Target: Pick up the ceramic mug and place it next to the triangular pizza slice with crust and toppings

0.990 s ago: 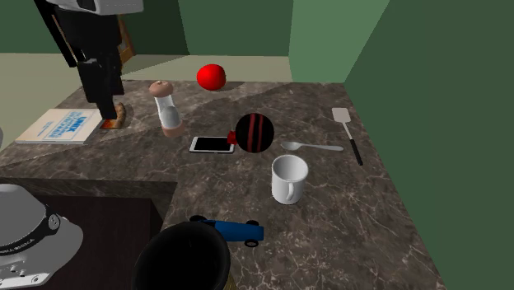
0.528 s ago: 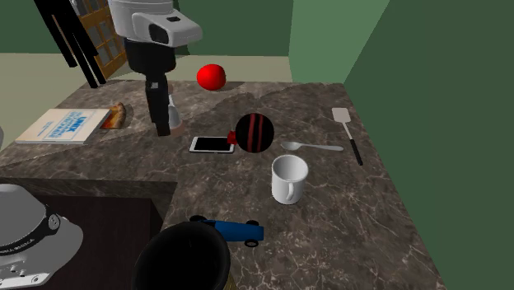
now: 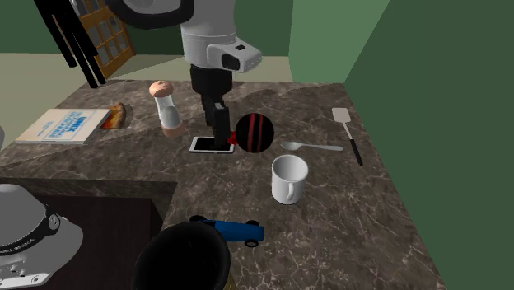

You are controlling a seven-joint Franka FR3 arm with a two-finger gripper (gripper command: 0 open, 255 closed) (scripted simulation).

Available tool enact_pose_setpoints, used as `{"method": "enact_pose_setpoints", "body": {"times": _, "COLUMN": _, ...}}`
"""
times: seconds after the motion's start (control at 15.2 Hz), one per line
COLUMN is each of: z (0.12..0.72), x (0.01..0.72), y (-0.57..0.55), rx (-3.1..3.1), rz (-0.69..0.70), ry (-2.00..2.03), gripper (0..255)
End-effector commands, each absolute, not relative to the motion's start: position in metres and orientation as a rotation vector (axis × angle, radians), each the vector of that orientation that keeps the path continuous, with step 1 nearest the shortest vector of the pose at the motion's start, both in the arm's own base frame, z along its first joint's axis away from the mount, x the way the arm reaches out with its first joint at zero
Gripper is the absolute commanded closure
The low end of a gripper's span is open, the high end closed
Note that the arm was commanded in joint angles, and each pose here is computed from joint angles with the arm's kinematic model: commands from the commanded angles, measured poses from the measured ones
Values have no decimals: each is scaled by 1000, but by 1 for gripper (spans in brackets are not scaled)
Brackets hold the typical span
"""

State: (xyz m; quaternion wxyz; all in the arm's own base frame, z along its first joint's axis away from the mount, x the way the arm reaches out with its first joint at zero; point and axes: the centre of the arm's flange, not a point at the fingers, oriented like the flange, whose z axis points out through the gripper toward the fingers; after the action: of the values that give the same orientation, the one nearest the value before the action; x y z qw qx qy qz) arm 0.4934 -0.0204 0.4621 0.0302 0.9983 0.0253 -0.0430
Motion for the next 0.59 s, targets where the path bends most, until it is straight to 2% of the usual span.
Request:
{"method": "enact_pose_setpoints", "body": {"times": 0.0, "z": 452, "x": 515, "y": -27, "rx": 3075, "rz": -119, "ry": 92, "gripper": 0}}
{"method": "enact_pose_setpoints", "body": {"times": 0.53, "z": 411, "x": 606, "y": -42, "rx": 3064, "rz": -74, "ry": 148, "gripper": 0}}
